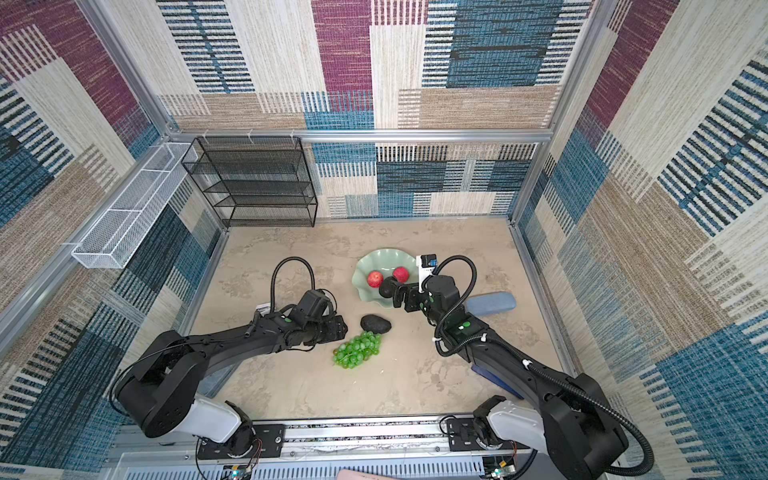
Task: Place and organize the fake fruits in the fruit bowl
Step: 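Grasp the last red apple with the left gripper, then place the apple in the bowl with the left gripper while the right reaches the avocado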
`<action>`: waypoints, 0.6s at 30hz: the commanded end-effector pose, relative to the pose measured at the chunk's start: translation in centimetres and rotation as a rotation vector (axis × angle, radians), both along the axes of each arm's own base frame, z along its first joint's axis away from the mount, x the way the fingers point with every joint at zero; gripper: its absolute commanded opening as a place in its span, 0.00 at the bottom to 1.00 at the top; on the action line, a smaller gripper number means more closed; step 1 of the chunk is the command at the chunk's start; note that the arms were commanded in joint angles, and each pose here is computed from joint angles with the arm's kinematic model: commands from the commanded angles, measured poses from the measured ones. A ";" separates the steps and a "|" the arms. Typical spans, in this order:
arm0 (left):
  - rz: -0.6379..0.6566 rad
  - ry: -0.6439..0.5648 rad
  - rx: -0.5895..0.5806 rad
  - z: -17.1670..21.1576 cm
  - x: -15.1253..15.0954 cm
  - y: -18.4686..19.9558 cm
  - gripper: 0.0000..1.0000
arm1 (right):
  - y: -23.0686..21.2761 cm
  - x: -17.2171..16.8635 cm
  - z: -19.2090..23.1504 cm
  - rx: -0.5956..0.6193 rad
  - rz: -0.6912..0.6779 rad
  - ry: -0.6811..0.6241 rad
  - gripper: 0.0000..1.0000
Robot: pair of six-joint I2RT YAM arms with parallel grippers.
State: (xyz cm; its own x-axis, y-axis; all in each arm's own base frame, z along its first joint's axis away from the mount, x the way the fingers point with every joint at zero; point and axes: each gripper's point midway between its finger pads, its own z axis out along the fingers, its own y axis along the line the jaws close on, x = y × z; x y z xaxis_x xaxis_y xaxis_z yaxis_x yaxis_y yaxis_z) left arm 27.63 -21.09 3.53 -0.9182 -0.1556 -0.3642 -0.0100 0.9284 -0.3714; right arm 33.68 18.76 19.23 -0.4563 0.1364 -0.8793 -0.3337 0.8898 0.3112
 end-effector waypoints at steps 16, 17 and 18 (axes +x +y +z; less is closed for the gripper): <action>-0.065 -0.200 0.019 8.7 2.5 -0.7 0.46 | 0.2 0.5 0.7 0.029 -0.012 -0.026 1.00; -0.080 -0.224 0.022 9.6 3.1 -1.2 0.47 | 0.2 0.5 0.6 0.030 -0.010 -0.025 1.00; -0.096 -0.242 0.024 10.3 3.7 -1.6 0.47 | 0.2 0.5 0.6 0.031 -0.010 -0.022 1.00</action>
State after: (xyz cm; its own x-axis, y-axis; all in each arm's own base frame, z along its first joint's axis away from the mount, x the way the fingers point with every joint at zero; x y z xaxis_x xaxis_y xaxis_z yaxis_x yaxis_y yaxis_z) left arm 30.39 -22.86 12.64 -0.8421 -0.1295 -0.5236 0.1102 0.9090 -0.4021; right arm 33.90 18.85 19.04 -0.4570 0.1401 -0.8783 -0.3305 0.8901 0.3139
